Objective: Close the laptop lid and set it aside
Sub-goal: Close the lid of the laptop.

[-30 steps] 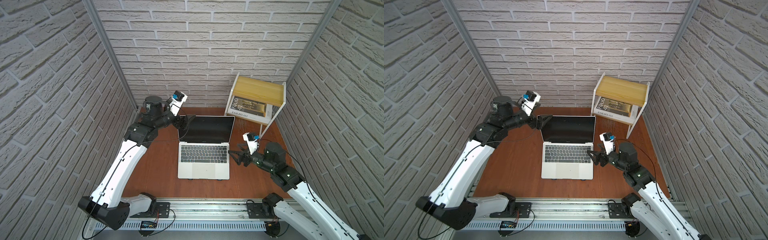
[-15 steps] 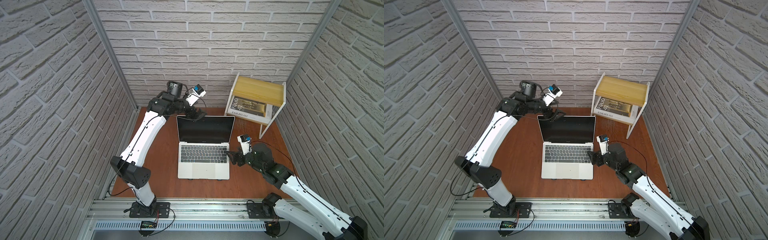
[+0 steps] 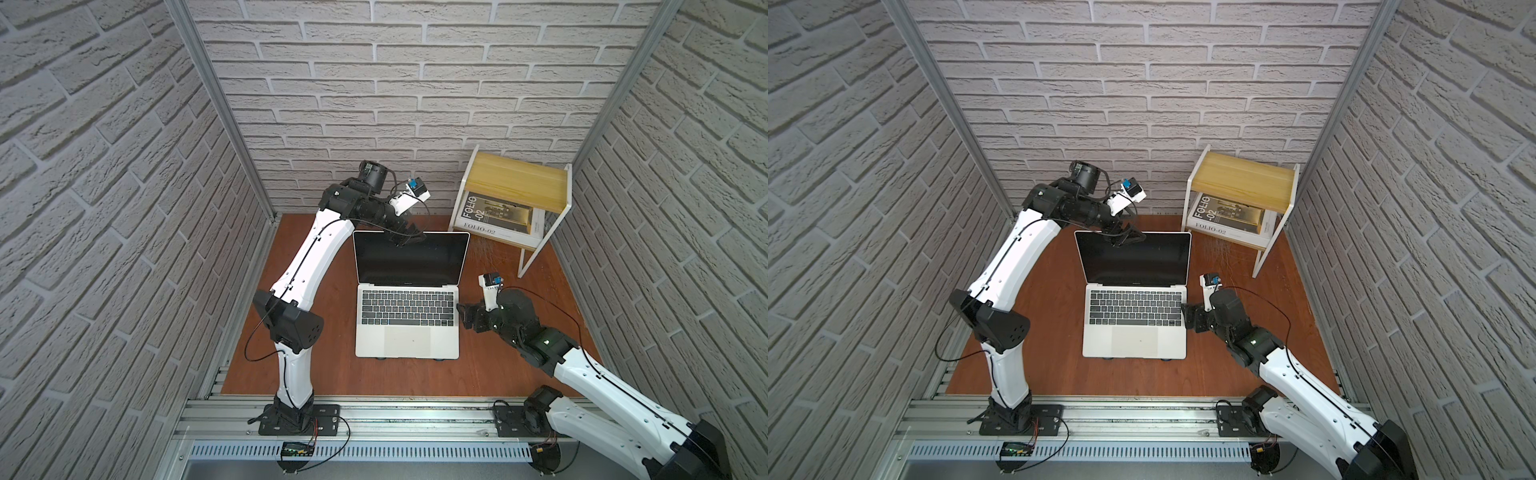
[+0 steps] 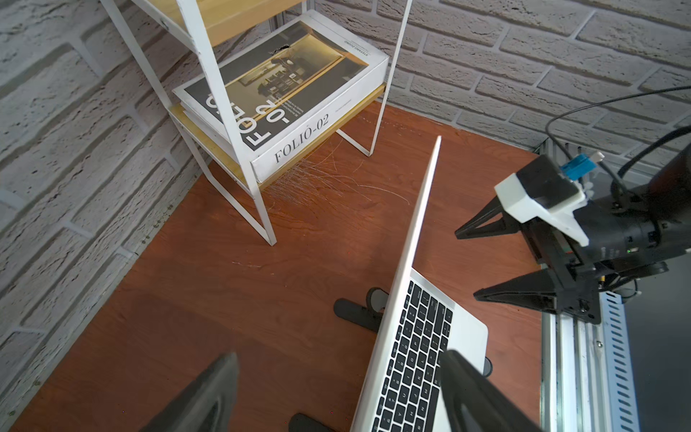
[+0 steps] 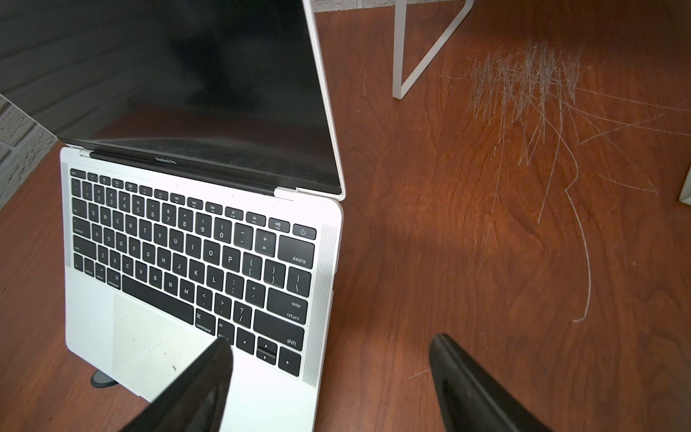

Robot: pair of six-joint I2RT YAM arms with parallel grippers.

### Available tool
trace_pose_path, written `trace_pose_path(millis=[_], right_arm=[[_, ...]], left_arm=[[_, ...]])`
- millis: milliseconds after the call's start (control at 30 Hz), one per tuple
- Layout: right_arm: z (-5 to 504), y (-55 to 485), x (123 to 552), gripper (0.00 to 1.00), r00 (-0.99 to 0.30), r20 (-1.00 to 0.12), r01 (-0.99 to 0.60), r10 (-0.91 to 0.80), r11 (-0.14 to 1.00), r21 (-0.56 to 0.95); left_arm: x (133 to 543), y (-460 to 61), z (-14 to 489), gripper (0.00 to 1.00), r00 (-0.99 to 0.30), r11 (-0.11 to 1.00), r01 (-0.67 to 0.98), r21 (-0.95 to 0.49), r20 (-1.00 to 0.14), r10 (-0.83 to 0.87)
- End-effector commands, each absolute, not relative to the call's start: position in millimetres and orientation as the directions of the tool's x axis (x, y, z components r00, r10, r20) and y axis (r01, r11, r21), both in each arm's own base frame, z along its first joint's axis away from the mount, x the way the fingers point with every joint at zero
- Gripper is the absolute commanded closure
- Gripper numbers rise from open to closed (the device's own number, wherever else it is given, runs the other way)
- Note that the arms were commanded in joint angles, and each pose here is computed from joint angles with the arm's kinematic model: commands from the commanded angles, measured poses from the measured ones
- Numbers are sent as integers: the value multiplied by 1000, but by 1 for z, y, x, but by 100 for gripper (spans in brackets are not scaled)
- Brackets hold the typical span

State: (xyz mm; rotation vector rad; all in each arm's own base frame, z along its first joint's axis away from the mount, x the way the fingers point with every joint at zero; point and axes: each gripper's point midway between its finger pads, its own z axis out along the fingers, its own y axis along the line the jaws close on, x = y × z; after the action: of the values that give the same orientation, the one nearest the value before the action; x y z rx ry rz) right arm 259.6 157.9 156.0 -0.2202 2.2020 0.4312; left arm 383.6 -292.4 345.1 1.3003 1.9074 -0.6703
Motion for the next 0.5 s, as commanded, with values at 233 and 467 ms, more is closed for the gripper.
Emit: trace_pose_path(millis=[233, 467], right_arm=[[144, 157, 272, 14, -637, -769, -220, 55, 943, 250], [133, 149, 275, 14, -653, -752, -144, 92, 959, 243]], left_arm=[[367, -307, 328, 21, -225, 301, 953, -40, -758, 612], [355, -312, 325, 25, -186, 276, 961, -8, -757, 627]])
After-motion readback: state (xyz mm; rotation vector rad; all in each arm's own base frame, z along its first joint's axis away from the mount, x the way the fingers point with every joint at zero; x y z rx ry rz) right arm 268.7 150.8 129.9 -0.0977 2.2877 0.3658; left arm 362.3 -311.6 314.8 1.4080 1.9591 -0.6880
